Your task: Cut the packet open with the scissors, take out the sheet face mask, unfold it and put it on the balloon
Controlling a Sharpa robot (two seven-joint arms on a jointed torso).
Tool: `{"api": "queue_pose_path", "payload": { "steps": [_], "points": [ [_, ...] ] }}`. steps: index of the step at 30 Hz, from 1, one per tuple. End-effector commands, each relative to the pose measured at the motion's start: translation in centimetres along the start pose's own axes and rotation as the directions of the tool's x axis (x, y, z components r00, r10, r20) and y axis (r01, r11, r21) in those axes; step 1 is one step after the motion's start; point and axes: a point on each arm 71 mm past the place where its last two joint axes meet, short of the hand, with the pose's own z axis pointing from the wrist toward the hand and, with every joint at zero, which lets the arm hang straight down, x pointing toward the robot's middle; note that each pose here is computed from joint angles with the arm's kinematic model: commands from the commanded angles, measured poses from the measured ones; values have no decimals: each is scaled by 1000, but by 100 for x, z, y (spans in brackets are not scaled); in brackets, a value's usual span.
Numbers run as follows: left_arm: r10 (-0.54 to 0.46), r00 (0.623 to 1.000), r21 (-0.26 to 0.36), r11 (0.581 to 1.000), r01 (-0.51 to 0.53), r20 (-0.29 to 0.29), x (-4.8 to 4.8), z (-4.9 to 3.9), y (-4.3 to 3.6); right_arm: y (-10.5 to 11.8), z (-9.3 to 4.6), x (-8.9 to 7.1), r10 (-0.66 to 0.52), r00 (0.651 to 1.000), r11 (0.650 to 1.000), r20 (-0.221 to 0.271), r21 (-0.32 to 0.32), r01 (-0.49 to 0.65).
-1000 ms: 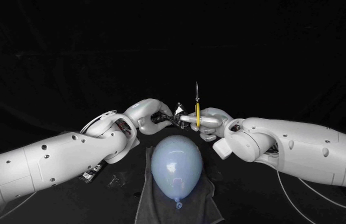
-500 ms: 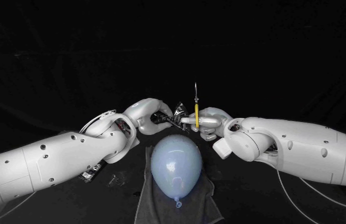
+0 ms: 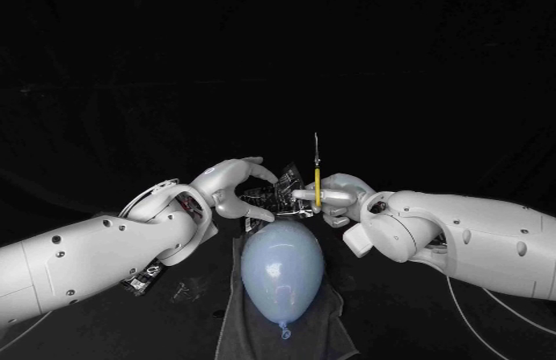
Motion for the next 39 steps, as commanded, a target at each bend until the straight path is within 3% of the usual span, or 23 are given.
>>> {"api": "queue_pose_path", "payload": {
  "steps": [1, 9, 15, 19, 23, 28, 33, 35, 39],
  "points": [
    [-26, 1000, 13, 1000, 26, -1, -27, -16, 14, 21, -13, -18, -14, 1000, 1000, 14, -27, 14],
    [-84, 996, -38, 996, 84, -2, -106, -91, 152, 8, -43, -63, -22, 999, 999, 25, -29, 23],
    [-260, 966, -147, 955, 256, -5, -177, -169, 353, 0, -66, -88, -31, 999, 999, 26, -34, 32],
    [-401, 915, -219, 889, 402, 50, -220, -181, 520, 0, -87, -74, -39, 999, 998, 7, -48, 39],
    [-502, 860, -255, 824, 507, 88, -230, -126, 646, 4, -114, -31, -46, 999, 997, -24, -67, 45],
    [-580, 809, -285, 763, 580, 92, -219, -12, 745, 23, -136, 30, -53, 997, 995, -52, -89, 48],
    [-687, 725, -382, 658, 648, 46, -129, 45, 820, 40, -158, 60, -59, 996, 993, -61, -106, 53],
    [-738, 674, -435, 597, 674, 32, -67, 48, 842, 47, -168, 59, -61, 996, 992, -59, -113, 54],
    [-796, 604, -491, 510, 706, 43, 4, 39, 873, 60, -177, 63, -62, 996, 991, -58, -124, 55]
  ]
}}
